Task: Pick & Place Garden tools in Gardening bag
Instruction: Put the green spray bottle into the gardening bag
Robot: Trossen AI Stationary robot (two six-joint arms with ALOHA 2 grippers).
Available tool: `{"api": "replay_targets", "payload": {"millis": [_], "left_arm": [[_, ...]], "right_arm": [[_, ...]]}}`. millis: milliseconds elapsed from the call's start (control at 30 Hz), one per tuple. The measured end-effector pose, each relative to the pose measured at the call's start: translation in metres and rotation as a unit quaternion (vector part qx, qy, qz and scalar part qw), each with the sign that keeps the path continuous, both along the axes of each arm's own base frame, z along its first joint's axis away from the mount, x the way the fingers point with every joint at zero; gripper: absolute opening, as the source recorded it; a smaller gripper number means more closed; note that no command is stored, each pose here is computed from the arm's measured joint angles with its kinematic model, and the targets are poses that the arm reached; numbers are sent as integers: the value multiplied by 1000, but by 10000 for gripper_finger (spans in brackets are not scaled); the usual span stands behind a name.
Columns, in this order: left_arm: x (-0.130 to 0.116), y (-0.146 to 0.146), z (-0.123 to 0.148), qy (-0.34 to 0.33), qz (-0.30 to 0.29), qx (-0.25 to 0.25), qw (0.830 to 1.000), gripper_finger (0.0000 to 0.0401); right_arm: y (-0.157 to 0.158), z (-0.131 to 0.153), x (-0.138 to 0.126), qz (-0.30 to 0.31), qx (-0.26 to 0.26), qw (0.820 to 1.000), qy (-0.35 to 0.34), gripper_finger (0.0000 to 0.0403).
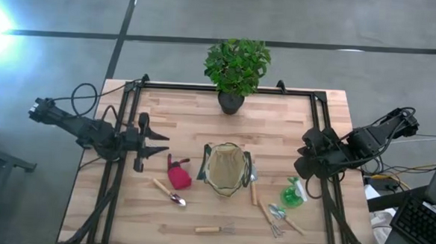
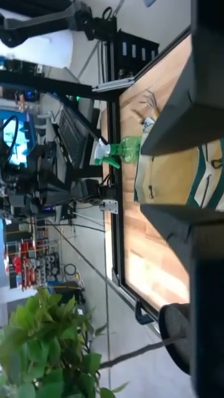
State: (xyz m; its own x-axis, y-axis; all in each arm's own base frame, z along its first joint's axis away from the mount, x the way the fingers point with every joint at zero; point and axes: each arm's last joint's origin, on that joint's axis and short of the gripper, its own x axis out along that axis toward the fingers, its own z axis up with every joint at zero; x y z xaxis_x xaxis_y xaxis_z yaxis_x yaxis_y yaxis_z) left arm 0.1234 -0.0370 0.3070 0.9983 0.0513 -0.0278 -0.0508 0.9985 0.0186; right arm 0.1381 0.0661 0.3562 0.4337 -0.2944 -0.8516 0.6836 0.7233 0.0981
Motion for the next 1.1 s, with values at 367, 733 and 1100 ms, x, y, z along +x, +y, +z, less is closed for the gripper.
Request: {"api": "replay_targets", "payload": {"millis": [367, 733, 1100], "left_arm": [[2, 0, -4, 23, 5, 37, 999, 122], [11, -3, -14, 38, 20, 48, 998, 5], [20, -6, -23, 61, 29, 50, 996, 16]], "right_arm": [[0, 0, 0, -1, 3, 1000, 0, 8], [2, -1, -1, -36, 65, 997, 11, 8], [5, -2, -2, -55, 122, 990, 33, 8]]}}
